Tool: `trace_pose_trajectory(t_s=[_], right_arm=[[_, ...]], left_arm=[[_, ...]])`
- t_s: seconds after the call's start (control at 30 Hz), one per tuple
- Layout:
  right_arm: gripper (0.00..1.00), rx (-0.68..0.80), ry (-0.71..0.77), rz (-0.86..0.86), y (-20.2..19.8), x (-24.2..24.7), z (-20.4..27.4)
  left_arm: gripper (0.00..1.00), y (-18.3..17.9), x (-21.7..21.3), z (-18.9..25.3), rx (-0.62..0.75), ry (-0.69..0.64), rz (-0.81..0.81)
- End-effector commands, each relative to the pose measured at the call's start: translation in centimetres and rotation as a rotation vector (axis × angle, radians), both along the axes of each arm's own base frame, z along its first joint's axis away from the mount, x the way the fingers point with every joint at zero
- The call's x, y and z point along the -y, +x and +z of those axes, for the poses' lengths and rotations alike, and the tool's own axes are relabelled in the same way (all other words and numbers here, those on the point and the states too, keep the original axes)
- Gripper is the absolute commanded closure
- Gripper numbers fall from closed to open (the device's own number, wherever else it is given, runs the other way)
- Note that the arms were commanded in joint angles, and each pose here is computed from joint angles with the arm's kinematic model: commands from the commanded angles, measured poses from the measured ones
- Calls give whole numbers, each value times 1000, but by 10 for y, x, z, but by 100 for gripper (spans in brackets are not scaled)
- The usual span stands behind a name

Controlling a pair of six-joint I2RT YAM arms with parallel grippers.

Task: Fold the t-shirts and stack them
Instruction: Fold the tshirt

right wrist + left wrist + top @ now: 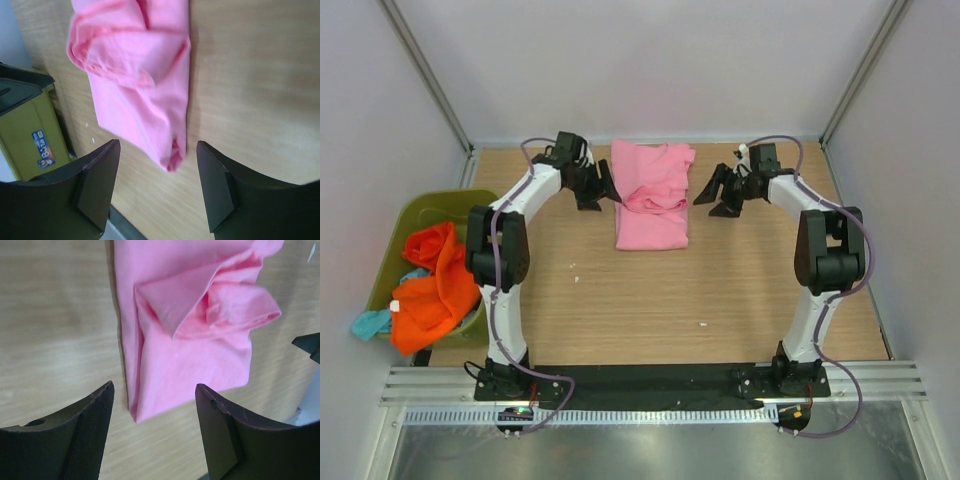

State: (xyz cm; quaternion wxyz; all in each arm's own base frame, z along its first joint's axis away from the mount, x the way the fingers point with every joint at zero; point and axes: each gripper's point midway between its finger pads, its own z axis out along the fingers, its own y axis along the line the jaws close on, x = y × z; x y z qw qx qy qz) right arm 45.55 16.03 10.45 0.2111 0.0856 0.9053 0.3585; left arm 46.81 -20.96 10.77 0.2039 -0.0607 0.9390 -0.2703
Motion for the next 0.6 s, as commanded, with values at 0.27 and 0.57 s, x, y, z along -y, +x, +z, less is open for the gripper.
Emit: trace_pose_trajectory(t_s=[0.27,0.57], right_arm=[[34,-238,126,28,-88,-19,-35],[35,-240,146,51,-85,-38,-41]], left_arm=[[33,-78,17,-46,-303,-138,3],[34,-87,41,-62,-362,-167,-12]])
